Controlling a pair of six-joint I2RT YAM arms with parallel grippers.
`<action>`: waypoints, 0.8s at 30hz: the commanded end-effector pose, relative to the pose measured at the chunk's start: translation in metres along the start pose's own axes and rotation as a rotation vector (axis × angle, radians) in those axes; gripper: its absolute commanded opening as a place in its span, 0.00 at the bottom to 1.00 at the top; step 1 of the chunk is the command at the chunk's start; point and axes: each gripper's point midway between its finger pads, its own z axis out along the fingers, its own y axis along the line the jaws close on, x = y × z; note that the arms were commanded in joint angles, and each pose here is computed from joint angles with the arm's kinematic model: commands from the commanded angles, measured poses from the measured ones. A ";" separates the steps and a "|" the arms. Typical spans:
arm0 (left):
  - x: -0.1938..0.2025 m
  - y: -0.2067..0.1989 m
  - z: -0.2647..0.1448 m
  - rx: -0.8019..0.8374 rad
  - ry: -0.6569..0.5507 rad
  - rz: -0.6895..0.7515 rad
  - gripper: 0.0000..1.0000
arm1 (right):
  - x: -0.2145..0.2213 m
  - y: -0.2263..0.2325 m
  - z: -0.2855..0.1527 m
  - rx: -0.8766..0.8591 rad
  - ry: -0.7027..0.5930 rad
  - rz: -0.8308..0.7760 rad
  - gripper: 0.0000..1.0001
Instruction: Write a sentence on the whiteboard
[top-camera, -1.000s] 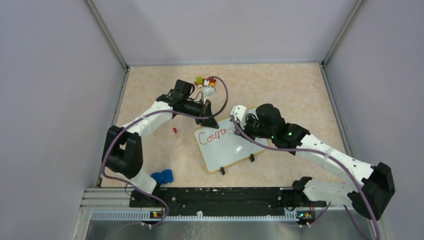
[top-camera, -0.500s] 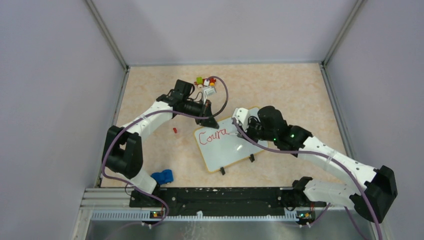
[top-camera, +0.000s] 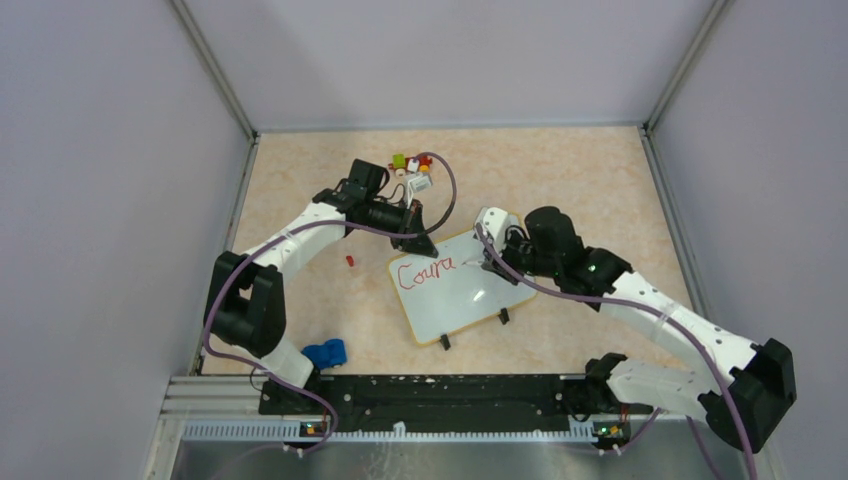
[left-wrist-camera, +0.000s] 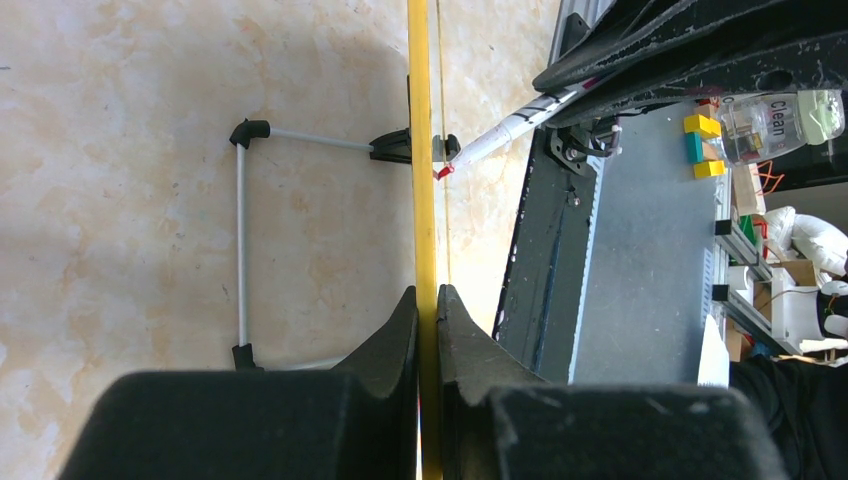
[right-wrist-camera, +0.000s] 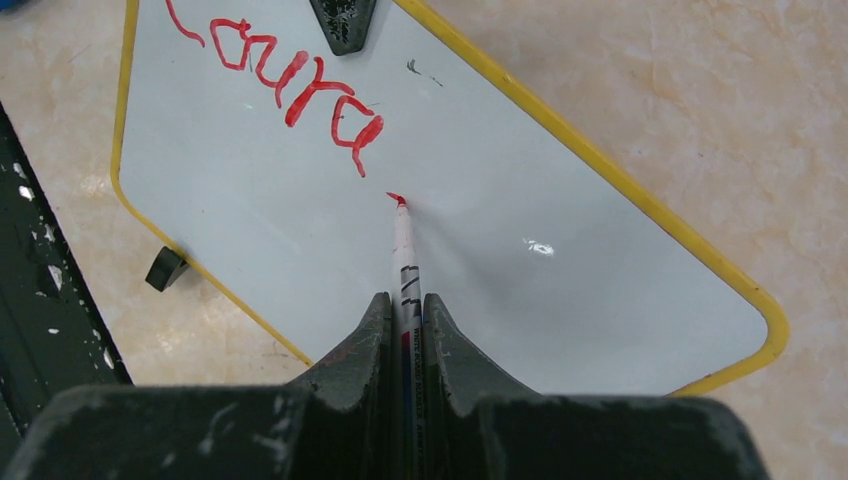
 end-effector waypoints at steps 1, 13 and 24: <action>0.018 0.007 0.007 -0.009 0.039 0.005 0.00 | -0.030 -0.011 -0.011 0.012 -0.085 0.036 0.00; 0.018 0.007 0.007 -0.008 0.037 0.002 0.00 | -0.017 -0.004 -0.006 -0.036 -0.071 0.071 0.00; 0.020 0.009 0.008 -0.007 0.039 -0.001 0.00 | -0.024 -0.010 -0.005 -0.019 -0.084 0.058 0.00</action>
